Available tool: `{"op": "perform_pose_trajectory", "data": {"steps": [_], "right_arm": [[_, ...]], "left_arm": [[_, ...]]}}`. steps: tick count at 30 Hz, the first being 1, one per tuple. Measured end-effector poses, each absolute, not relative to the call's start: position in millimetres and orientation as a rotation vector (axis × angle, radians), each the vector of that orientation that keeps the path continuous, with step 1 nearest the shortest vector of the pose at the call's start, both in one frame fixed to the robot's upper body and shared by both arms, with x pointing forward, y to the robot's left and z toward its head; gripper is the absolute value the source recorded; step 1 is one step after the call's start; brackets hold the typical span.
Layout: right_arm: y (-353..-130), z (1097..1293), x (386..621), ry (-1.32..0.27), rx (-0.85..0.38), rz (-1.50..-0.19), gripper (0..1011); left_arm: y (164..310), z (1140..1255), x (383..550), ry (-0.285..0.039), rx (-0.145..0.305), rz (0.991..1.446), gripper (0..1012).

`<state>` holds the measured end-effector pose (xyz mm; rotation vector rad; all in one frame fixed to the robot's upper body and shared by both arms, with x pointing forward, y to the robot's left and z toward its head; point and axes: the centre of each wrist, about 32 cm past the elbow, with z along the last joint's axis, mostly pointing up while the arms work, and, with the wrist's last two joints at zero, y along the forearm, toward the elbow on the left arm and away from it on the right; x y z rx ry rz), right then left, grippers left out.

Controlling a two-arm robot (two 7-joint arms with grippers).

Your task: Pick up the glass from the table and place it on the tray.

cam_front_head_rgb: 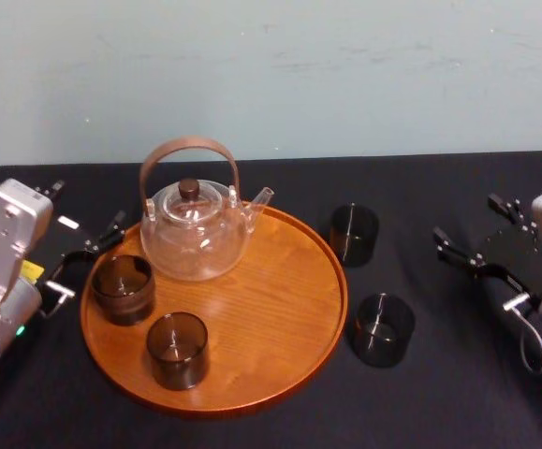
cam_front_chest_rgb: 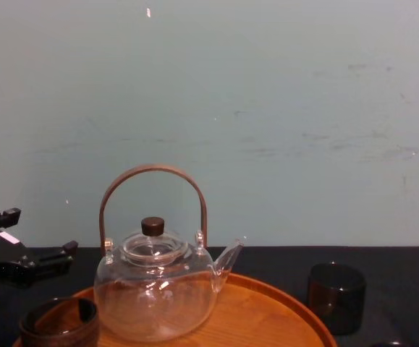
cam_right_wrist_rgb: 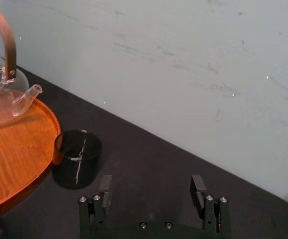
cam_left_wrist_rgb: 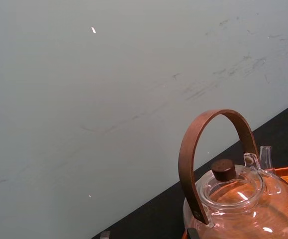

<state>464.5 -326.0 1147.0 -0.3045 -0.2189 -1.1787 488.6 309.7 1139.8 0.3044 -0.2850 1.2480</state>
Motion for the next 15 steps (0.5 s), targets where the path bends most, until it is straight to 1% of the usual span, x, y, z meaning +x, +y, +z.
{"op": "perform_pose_trajectory", "data": {"steps": [15], "right_arm": [[-346.5, 1159.2, 428.3, -0.107, -0.367, -1.125, 1002]], "left_arm": [[309.7, 1139.8, 488.6, -0.285, 0.304, 1.248, 1001]]}}
